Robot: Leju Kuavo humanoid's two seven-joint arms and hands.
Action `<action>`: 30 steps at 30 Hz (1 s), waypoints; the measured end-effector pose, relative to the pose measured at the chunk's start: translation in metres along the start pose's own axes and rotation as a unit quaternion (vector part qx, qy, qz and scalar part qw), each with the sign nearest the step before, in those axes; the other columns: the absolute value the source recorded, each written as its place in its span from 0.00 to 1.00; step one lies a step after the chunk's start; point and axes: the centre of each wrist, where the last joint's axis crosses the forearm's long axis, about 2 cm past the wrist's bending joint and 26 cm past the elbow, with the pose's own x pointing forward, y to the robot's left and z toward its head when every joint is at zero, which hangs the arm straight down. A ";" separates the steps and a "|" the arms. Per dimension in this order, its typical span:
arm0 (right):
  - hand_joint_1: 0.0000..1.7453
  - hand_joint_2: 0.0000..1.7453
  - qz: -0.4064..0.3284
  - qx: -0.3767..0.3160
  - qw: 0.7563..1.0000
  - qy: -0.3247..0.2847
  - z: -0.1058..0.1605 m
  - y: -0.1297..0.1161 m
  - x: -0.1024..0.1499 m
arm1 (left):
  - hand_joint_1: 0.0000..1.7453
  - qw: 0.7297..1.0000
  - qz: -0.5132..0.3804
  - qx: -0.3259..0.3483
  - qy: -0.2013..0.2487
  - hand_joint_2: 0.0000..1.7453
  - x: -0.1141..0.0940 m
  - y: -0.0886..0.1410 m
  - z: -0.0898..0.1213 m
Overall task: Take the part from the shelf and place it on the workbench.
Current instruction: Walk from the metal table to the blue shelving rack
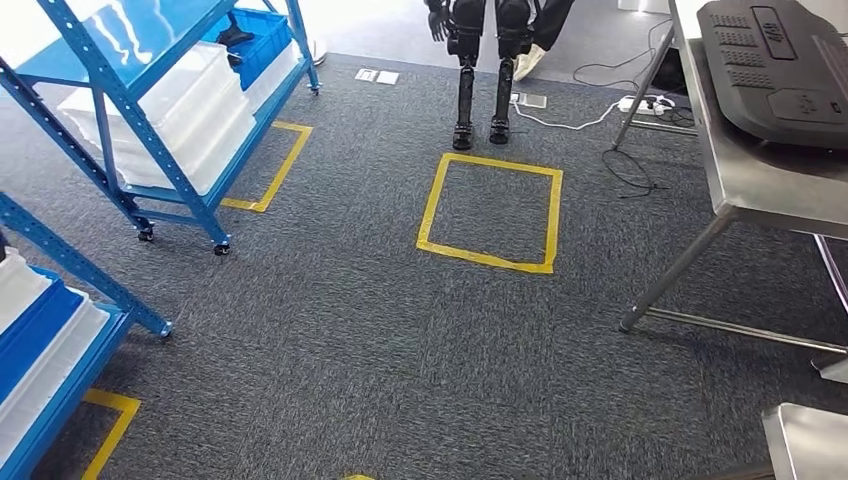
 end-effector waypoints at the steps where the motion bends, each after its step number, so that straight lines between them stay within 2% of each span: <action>1: 0.00 0.00 0.010 -0.006 1.000 0.012 0.000 -0.001 -0.002 | 0.00 1.000 -0.001 0.000 -0.001 0.00 0.001 0.000 0.000; 6: 0.00 0.00 0.047 -0.021 0.996 0.072 0.001 -0.002 -0.013 | 0.00 1.000 -0.012 -0.001 -0.001 0.00 0.000 0.000 0.000; 15: 0.00 0.00 0.082 -0.022 0.987 0.137 0.006 -0.001 -0.038 | 0.00 1.000 -0.013 -0.001 0.000 0.00 0.000 -0.001 0.000; 30: 0.00 0.00 0.116 -0.017 0.983 0.139 0.008 0.003 -0.043 | 0.00 1.000 -0.018 0.000 -0.001 0.00 0.003 0.001 -0.001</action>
